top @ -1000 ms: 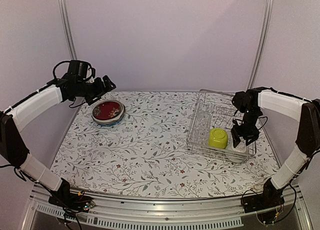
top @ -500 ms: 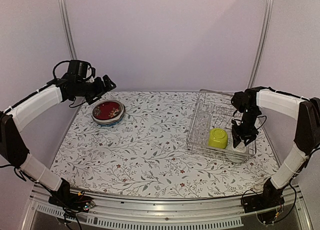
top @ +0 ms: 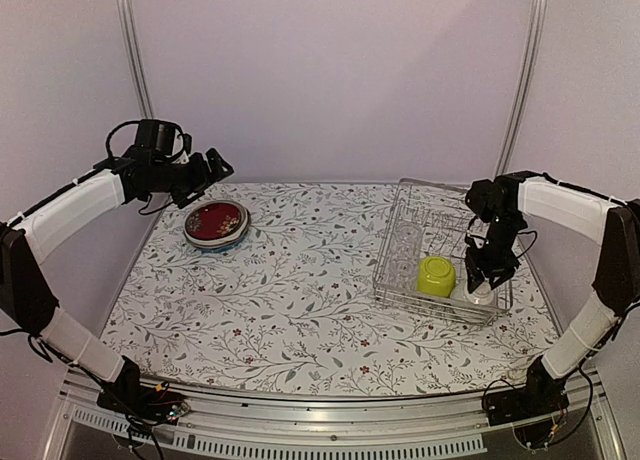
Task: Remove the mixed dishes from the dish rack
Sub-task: Grab the bowl from the dish rack, then pass from the right arm to the left
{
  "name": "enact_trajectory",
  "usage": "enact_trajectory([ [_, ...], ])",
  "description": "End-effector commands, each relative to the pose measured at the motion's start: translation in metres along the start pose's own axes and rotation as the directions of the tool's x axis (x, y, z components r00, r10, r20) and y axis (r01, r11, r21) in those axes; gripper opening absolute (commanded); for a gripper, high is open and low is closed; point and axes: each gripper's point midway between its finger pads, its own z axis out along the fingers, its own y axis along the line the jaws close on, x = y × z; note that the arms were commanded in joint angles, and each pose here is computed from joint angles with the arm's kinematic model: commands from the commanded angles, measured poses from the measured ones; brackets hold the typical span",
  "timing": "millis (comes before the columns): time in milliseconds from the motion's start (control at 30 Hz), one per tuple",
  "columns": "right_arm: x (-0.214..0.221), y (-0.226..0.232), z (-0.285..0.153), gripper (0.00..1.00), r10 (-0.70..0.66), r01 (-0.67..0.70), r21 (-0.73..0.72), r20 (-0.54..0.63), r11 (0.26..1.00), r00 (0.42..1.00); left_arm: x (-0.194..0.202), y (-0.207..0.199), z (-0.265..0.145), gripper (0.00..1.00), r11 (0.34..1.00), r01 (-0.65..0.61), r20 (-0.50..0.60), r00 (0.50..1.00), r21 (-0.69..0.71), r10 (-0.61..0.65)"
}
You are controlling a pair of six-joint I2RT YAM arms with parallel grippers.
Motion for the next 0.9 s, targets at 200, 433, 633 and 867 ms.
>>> enact_trajectory([
  [200,-0.002,-0.001,-0.042,0.35,0.010,-0.009,-0.017,0.085,1.000,0.996,-0.008,-0.014,-0.002,1.00,0.999,-0.007,0.024,1.000,0.040,0.006],
  [433,-0.010,0.002,-0.066,0.33,0.009,-0.004,-0.036,0.159,0.999,0.987,-0.005,-0.032,-0.005,0.99,0.994,-0.061,0.027,0.998,0.089,0.059],
  [633,-0.021,0.010,-0.082,0.31,0.009,0.007,-0.077,0.207,0.997,0.978,0.001,-0.056,-0.008,1.00,0.975,-0.125,0.030,0.992,0.182,0.121],
  [867,-0.041,0.024,-0.114,0.28,0.004,0.036,-0.139,0.279,0.990,0.960,0.019,-0.114,-0.006,1.00,0.864,-0.156,0.020,0.986,0.478,0.166],
])
